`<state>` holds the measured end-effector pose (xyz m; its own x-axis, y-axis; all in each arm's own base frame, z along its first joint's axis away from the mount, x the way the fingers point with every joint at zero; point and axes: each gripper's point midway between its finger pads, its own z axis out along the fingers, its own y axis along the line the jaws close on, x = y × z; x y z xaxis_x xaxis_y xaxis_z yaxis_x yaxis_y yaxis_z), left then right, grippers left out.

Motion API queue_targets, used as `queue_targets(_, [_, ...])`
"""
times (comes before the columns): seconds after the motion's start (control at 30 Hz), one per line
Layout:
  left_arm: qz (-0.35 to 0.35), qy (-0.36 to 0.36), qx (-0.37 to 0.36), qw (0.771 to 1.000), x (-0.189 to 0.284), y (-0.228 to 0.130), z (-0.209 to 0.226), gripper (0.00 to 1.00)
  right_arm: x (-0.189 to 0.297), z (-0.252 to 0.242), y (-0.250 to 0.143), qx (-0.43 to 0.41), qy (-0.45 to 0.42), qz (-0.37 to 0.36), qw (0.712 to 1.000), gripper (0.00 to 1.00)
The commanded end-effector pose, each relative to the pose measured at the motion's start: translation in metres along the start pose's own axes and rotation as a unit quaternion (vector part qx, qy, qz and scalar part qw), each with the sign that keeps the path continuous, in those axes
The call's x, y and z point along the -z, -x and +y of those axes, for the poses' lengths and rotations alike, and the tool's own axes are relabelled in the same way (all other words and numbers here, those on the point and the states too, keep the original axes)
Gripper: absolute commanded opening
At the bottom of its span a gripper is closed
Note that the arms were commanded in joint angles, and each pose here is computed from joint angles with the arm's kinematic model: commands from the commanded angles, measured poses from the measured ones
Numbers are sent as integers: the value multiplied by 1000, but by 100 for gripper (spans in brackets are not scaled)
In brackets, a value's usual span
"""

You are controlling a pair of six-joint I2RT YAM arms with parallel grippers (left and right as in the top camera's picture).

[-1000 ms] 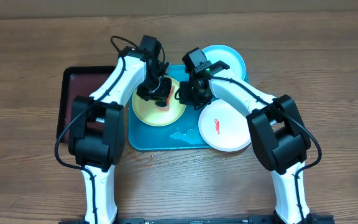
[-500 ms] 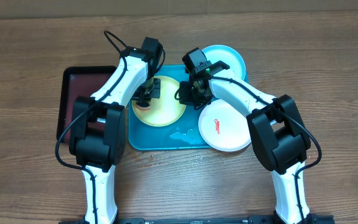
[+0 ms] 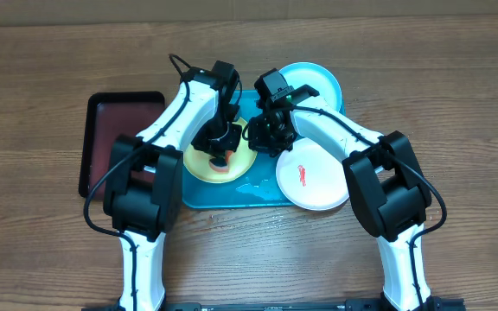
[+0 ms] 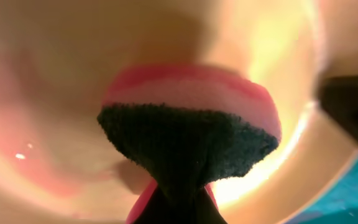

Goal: Clean dirty plates on tray and stack at the side
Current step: 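Scrub the yellow plate with the sponge while right gripper holds it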

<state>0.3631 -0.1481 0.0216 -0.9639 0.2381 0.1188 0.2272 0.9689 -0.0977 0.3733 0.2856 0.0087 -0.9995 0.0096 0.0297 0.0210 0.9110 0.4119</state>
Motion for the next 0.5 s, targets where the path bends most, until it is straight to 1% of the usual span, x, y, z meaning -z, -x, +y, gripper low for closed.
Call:
queue_targets(0.0, [-10,-32,-5,999,2,8,-12,4,-11,7,-15,-26,39,47,998,4])
queue_targets(0.1, [-34,-26,-7,999,2,20,-11,4,-11,6,-15,-37,40,48,997,4])
queue_targets(0.13, [-48,-7,-2,999,3,26,-4,4,-12,6,-15,-37,40,47,997,4])
queue_targets(0.2, [-80,58,34,995,6,40,18,4,-12,3,-13,-36,33,42,998,4])
queue_targets(0.27, [-108,117,68,985,11,49,40,4,-13,1,-12,-35,24,36,998,4])
queue_targets(0.33, [-129,162,92,974,18,55,56,4,-13,-2,-10,-35,14,30,999,4])
queue_targets(0.4, [-139,191,105,966,22,56,66,4,-13,-5,-8,-35,8,25,999,4])
queue_targets(0.47, [-135,206,107,963,24,53,70,4,-13,-6,-8,-34,5,23,999,4])
